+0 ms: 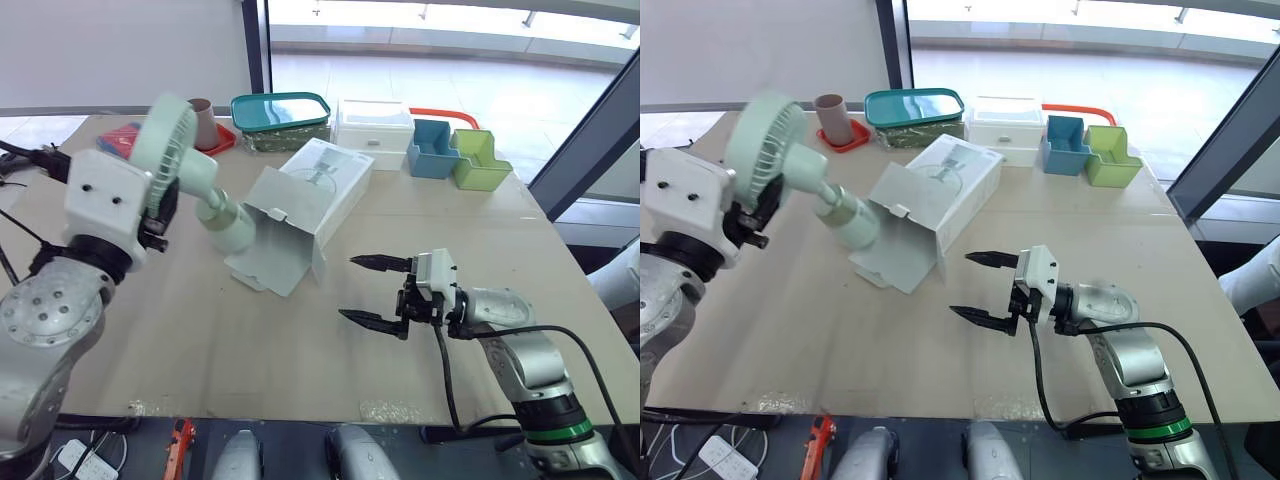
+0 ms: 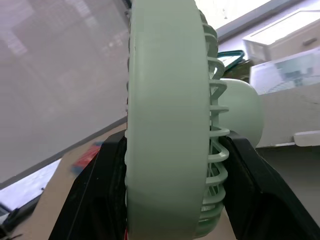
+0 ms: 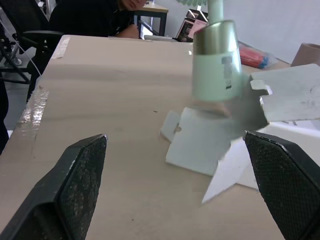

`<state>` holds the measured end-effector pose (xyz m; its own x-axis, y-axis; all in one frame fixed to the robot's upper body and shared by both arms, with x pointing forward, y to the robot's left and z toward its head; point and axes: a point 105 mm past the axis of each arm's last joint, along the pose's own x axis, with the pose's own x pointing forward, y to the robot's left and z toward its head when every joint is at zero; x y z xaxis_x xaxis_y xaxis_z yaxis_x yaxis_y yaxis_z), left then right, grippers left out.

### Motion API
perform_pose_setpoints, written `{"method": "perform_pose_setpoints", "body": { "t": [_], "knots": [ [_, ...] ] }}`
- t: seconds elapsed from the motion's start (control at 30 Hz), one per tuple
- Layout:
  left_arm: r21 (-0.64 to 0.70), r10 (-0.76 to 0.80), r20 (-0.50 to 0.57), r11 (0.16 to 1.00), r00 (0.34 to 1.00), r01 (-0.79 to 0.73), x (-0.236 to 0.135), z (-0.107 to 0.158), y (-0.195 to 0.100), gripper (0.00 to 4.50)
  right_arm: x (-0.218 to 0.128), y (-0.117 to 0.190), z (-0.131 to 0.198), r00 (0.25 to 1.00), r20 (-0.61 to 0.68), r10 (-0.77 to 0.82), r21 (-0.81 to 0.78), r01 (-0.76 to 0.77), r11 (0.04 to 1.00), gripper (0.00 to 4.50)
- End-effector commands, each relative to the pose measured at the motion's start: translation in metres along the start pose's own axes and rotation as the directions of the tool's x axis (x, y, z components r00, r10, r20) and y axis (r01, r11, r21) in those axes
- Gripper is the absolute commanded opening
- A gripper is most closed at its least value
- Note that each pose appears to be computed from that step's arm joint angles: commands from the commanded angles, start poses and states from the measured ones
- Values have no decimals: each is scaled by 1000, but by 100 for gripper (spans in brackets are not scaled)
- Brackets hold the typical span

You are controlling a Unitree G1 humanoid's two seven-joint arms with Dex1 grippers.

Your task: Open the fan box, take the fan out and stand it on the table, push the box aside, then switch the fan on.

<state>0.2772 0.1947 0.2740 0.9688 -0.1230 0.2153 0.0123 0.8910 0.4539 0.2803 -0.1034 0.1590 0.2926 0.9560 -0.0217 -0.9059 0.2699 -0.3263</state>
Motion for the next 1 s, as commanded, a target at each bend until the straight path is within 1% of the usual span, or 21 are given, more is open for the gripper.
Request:
{"method": "perform_pose_setpoints", "body": {
  "t": [0.03,0.13,0.2,0.3,0.4,0.47,0.5,0.6,0.77,0.87,1.0],
  "knots": [
    [16,180,-10,984,984,-179,-2,7,36,207,3,-3,10,1000,28,11,-43,-10,999,450],
    [16,236,-38,972,971,-235,1,2,52,207,4,-2,9,999,29,17,-42,-16,999,450],
    [23,221,-47,975,974,-220,3,0,53,207,5,0,7,999,24,27,-42,-26,999,450],
    [-16,212,-62,977,975,-213,4,-5,53,207,6,1,7,999,23,34,-44,-33,998,450],
    [-21,216,-97,975,971,-219,4,-15,58,207,7,-1,7,999,27,31,-45,-29,999,450],
    [-64,186,-142,978,972,-197,5,-27,54,207,7,-1,7,999,26,30,-48,-28,998,450],
    [-69,158,-140,983,977,-169,6,-29,50,207,7,-2,7,999,26,29,-47,-28,998,450],
    [-63,140,-136,987,981,-150,8,-34,46,207,7,-2,7,999,25,28,-47,-27,999,450],
    [-110,103,-140,987,985,-119,20,-43,41,207,7,-2,7,999,25,22,-50,-21,999,450],
    [-167,87,-115,980,989,-106,28,-44,38,207,7,-2,8,1000,23,18,-52,-17,998,450],
    [-264,42,-111,962,993,-70,32,-50,29,207,6,-2,7,1000,19,7,-55,-6,998,450]
  ]
}}
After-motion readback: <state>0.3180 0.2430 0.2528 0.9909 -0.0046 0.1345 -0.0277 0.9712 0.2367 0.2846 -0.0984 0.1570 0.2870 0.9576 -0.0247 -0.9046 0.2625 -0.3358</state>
